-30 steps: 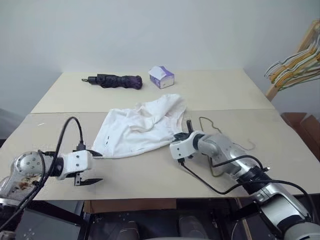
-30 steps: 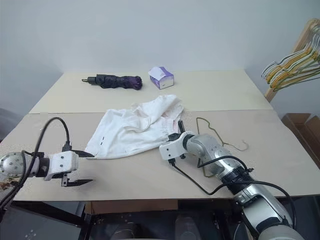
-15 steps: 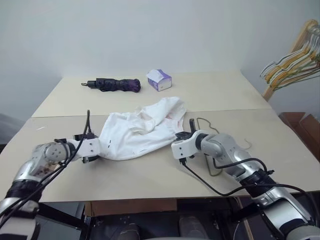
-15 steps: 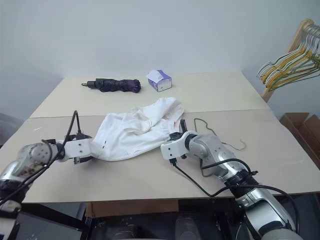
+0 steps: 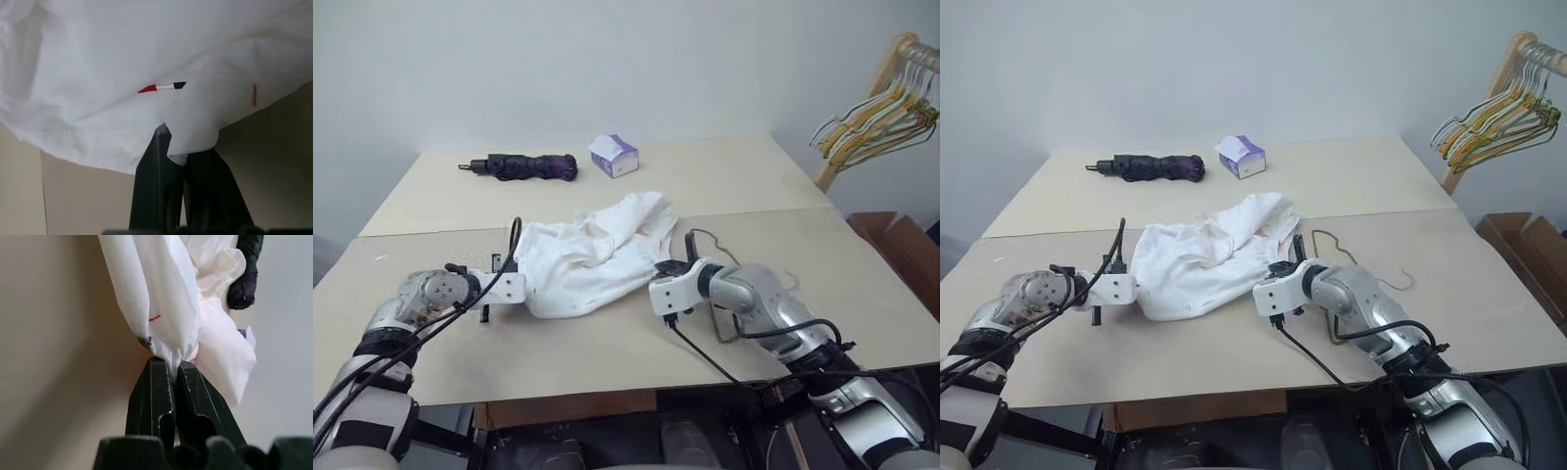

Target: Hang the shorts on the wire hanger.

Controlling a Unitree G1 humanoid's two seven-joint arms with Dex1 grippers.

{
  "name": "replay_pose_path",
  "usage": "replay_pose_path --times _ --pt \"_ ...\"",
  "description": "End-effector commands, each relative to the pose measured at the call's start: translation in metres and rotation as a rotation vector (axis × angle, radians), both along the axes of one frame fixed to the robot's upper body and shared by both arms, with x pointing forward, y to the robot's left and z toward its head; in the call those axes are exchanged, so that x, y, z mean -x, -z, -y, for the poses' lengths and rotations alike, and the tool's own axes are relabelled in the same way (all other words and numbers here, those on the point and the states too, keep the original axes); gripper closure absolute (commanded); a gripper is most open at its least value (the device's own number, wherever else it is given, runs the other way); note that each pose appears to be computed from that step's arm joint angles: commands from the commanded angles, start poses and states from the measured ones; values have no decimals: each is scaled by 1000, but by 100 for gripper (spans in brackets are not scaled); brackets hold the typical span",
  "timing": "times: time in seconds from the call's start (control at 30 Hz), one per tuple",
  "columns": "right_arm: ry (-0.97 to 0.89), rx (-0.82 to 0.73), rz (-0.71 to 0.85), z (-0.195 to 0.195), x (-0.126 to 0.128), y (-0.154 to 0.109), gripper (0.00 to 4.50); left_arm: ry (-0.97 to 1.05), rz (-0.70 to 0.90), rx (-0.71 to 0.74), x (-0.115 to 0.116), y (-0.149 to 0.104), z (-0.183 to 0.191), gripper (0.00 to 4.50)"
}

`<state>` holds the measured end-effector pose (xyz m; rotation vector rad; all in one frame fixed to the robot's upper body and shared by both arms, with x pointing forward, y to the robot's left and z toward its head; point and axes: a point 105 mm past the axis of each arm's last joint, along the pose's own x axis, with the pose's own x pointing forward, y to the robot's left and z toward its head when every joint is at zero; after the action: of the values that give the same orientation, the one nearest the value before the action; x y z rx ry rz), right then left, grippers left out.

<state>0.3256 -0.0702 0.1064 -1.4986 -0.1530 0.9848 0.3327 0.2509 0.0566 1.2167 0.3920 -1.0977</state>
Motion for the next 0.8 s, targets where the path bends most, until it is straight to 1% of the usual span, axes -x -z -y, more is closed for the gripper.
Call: replay_pose_path --times 0.03,0.13,0.23,0.33,0.37,0.43,0.47,0.57,0.63,0.7,0.73,0.8 --pt "-176 -66 -29 -2 30 -29 450 167 -185 -1 33 -20 -2 446" --pt "-296 -128 -179 -2 62 -35 450 234 -316 51 57 -39 0 446" --pt "-361 -152 -306 1 81 -45 450 250 -373 79 68 -52 2 446" --pt "-359 -163 -347 4 78 -53 450 234 -361 147 64 -61 11 446" --pt "-354 -171 -339 4 73 -56 450 224 -334 184 59 -64 16 446" --pt "-311 -230 -253 1 47 -74 450 170 -219 283 36 -76 27 446" --pt "-275 -284 -179 -2 28 -89 450 130 -141 354 21 -87 32 446" --pt "-105 -437 110 -9 -36 -144 450 -55 122 567 -34 -131 36 446" --pt "5 -521 290 -9 -71 -179 450 -232 339 620 -73 -162 26 446" --pt "57 -549 505 -11 -92 -212 450 -423 576 672 -103 -202 11 446" --pt "69 -583 592 -14 -97 -230 450 -507 712 689 -112 -226 2 446" --pt "78 -685 765 -17 -100 -264 450 -640 959 724 -116 -274 -15 446"
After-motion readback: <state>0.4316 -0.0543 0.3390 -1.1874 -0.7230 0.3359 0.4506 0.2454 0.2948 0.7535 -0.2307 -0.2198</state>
